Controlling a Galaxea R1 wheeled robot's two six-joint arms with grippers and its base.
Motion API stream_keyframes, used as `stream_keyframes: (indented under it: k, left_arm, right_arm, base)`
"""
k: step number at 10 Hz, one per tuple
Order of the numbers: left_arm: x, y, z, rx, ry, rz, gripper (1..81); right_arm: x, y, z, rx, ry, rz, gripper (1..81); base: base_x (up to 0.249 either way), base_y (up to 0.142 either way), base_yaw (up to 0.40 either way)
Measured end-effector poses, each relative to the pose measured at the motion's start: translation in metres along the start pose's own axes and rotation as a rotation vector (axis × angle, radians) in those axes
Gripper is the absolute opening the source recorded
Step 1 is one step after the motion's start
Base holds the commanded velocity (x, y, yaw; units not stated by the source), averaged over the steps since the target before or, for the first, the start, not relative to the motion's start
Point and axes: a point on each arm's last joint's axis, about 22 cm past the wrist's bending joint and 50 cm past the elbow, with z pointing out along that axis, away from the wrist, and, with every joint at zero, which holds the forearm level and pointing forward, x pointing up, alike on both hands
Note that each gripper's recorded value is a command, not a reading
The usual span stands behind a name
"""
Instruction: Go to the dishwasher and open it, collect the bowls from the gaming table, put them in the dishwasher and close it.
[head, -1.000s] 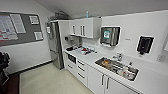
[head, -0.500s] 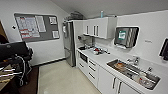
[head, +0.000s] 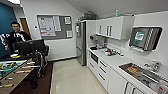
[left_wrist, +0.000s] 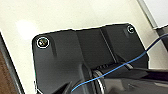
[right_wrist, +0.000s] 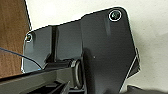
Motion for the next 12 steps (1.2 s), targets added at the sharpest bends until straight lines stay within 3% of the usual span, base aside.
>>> stream_keyframes:
  k: [9, 12]
  left_arm:
    - [-0.001, 0.003, 0.001, -0.004, -0.003, 0.008, 81.1]
    - [-0.001, -0.002, 0.001, 0.009, -0.003, 0.011, 81.1]
  right_arm:
    - [0.000, -0.005, 0.003, -0.003, 0.000, -0.018, 81.1]
    - [0.000, -0.009, 0.004, 0.000, 0.001, -0.018, 81.1]
  base:
    - [0.000, 0.000, 0.367]
    - [0.000, 0.000, 0.367]
